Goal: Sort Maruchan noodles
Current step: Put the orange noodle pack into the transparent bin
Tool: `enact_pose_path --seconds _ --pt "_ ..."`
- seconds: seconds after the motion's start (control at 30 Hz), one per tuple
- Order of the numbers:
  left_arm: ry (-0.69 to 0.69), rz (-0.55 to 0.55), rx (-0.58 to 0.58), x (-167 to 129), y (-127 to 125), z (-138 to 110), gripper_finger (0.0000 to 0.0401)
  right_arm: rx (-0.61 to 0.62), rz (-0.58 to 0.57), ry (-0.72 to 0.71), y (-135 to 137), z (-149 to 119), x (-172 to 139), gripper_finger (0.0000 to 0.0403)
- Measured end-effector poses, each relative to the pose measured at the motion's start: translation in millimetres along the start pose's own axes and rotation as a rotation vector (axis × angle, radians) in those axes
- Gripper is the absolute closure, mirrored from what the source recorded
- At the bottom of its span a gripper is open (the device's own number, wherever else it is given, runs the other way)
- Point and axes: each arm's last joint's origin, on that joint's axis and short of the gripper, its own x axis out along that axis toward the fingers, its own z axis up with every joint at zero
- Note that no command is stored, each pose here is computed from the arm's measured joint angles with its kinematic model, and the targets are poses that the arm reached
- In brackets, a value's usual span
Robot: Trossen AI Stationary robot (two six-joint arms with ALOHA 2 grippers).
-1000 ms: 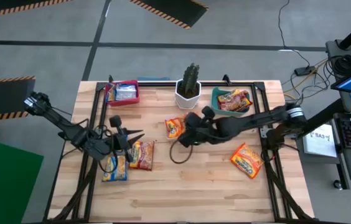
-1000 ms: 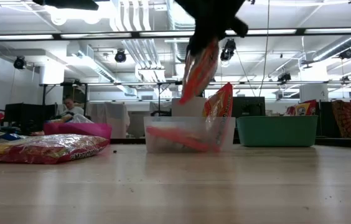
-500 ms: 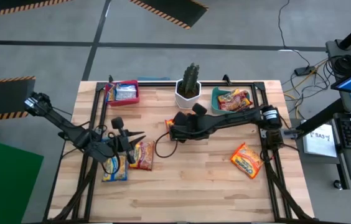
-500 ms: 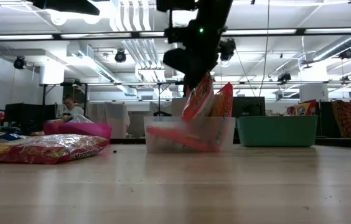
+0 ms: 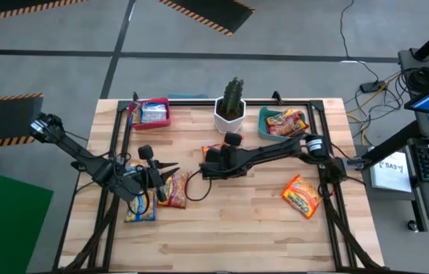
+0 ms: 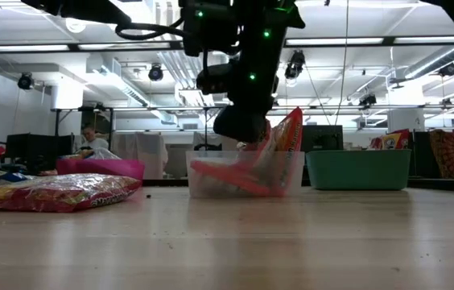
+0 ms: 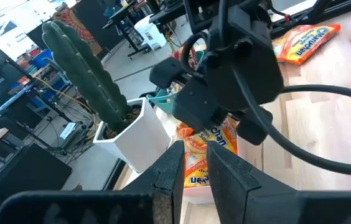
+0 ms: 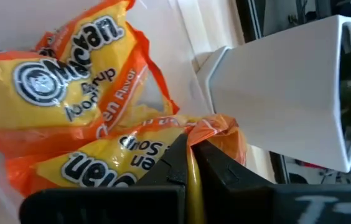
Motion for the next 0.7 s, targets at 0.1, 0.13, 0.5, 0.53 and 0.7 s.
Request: enact_pose_path --seconds 0.1,0.13,0.5,0.53,0.7 --pt "-0.001 0.0 -0.001 0.0 0.0 0.1 0.0349 -0.002 0.008 -0.003 2.4 -0.4 -2.0 0.0392" --pt "-0.001 0.0 -0.002 0.0 0.0 0.1 0.0349 0.005 0.013 -0.004 2.6 -0.5 -2.8 0.0389" --pt "-0.001 0.0 -0.077 0.0 0.0 0.2 0.0349 0.137 0.082 -0.03 -8.5 0.5 -23.2 0.0294" --pt "-0.001 0.0 -0.083 0.0 0.0 0.2 0.0349 0.141 0.085 -0.039 -9.5 0.6 -27.1 0.0283" --pt "-0.003 0.0 -0.1 0.0 0.0 0.5 0.0349 0.195 0.122 -0.113 -17.5 -1.7 -61.4 0.0239"
